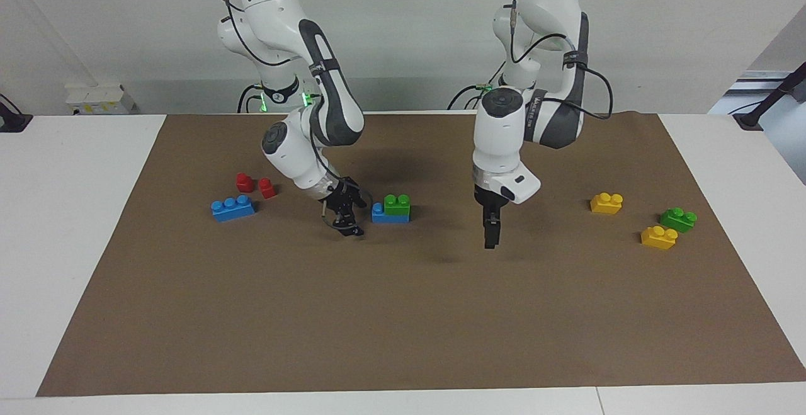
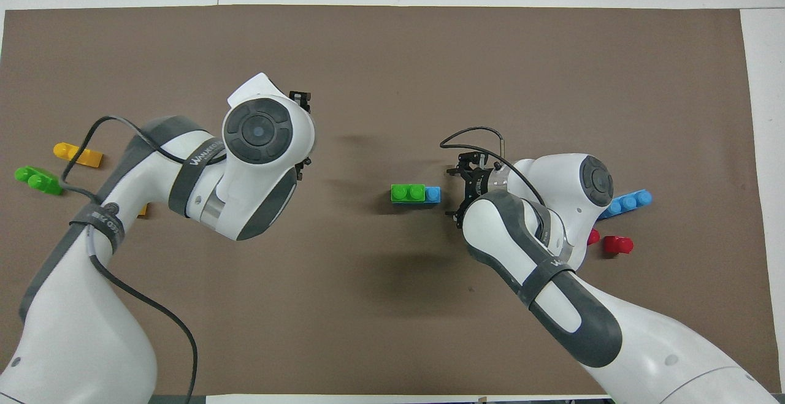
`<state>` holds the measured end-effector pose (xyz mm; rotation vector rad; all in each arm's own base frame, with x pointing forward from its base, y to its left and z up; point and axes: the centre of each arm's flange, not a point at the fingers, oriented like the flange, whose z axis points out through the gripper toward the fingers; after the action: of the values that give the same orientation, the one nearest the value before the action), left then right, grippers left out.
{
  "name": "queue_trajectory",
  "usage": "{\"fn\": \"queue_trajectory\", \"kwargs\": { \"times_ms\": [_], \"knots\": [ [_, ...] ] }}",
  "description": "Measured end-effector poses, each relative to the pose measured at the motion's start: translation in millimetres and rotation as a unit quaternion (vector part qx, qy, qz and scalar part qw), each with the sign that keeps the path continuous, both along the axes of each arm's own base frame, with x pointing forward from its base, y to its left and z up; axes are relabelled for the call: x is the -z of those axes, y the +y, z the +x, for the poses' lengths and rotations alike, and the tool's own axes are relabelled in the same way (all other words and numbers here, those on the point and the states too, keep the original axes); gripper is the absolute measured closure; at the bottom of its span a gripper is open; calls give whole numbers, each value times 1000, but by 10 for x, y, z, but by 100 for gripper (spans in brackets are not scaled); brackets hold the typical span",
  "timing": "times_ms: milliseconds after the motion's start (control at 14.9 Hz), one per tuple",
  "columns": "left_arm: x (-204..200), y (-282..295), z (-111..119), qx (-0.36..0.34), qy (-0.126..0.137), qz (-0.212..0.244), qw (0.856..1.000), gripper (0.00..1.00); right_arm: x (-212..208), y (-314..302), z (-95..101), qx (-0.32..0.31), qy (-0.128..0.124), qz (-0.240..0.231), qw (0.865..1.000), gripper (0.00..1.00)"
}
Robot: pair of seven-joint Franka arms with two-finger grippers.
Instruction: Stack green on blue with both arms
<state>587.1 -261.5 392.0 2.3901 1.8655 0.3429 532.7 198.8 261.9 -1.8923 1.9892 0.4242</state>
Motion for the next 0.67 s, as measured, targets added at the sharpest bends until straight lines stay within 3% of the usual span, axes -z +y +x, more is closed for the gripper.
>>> {"fn": "queue_trajectory", "kwargs": {
  "times_ms": [134, 269, 672],
  "knots": [
    [-54, 311, 108, 28, 5, 15, 999, 0, 5, -205, 56, -15, -3, 4, 1000, 10],
    [-92, 614, 184, 68, 18, 33, 997, 0, 7, -457, 113, -47, -18, 7, 999, 0],
    [-268, 1323, 269, 197, 57, 78, 976, 0, -186, -840, 189, -127, -38, -18, 991, 0]
  ]
}}
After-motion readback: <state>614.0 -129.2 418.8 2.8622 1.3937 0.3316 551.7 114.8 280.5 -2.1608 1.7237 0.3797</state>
